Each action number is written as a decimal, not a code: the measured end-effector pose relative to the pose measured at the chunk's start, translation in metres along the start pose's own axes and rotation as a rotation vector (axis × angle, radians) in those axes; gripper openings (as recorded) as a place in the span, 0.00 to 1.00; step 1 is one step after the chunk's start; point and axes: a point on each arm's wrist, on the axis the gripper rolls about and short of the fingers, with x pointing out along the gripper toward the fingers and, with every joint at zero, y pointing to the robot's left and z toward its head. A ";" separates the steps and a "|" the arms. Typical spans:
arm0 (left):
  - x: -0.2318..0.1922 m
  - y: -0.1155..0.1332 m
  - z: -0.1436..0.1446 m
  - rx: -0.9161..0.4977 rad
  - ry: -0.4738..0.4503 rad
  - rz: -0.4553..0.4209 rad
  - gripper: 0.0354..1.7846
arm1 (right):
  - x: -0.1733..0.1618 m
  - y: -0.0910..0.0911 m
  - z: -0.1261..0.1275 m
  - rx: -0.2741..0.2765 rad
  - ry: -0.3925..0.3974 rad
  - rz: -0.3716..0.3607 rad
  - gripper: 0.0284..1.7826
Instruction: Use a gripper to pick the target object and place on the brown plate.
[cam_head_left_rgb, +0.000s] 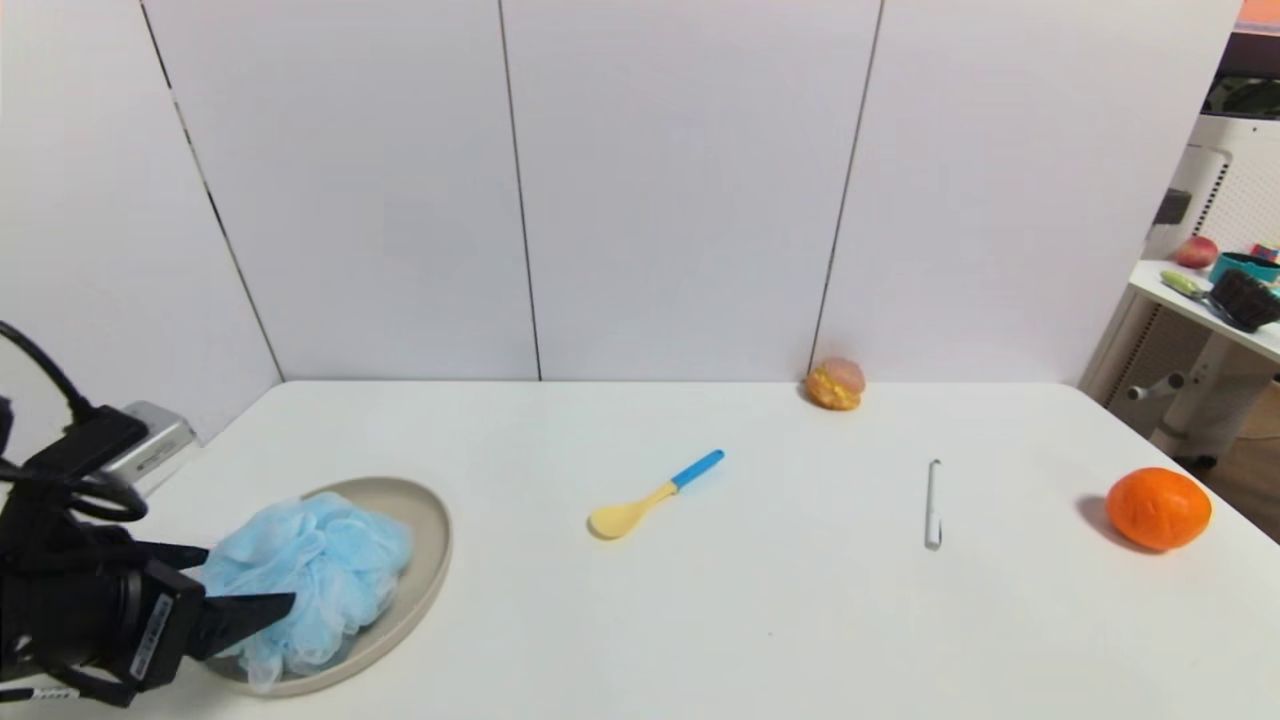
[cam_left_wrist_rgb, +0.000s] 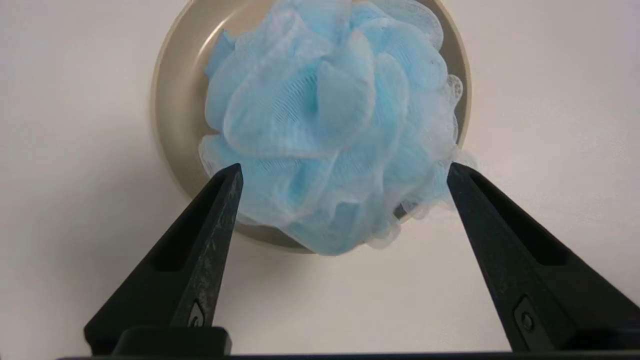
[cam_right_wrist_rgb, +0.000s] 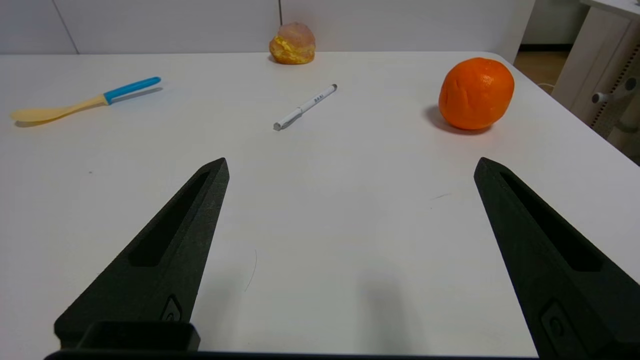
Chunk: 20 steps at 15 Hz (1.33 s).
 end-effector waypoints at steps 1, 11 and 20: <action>-0.006 -0.004 -0.012 -0.004 -0.055 0.013 0.84 | 0.000 0.000 0.000 0.000 0.000 0.000 0.95; -0.057 -0.044 -0.141 -0.042 -0.664 0.153 0.93 | 0.000 0.000 0.000 0.000 0.000 0.000 0.95; -0.053 -0.050 -0.178 -0.184 -0.699 0.263 0.94 | 0.000 0.000 0.000 0.000 0.000 0.000 0.95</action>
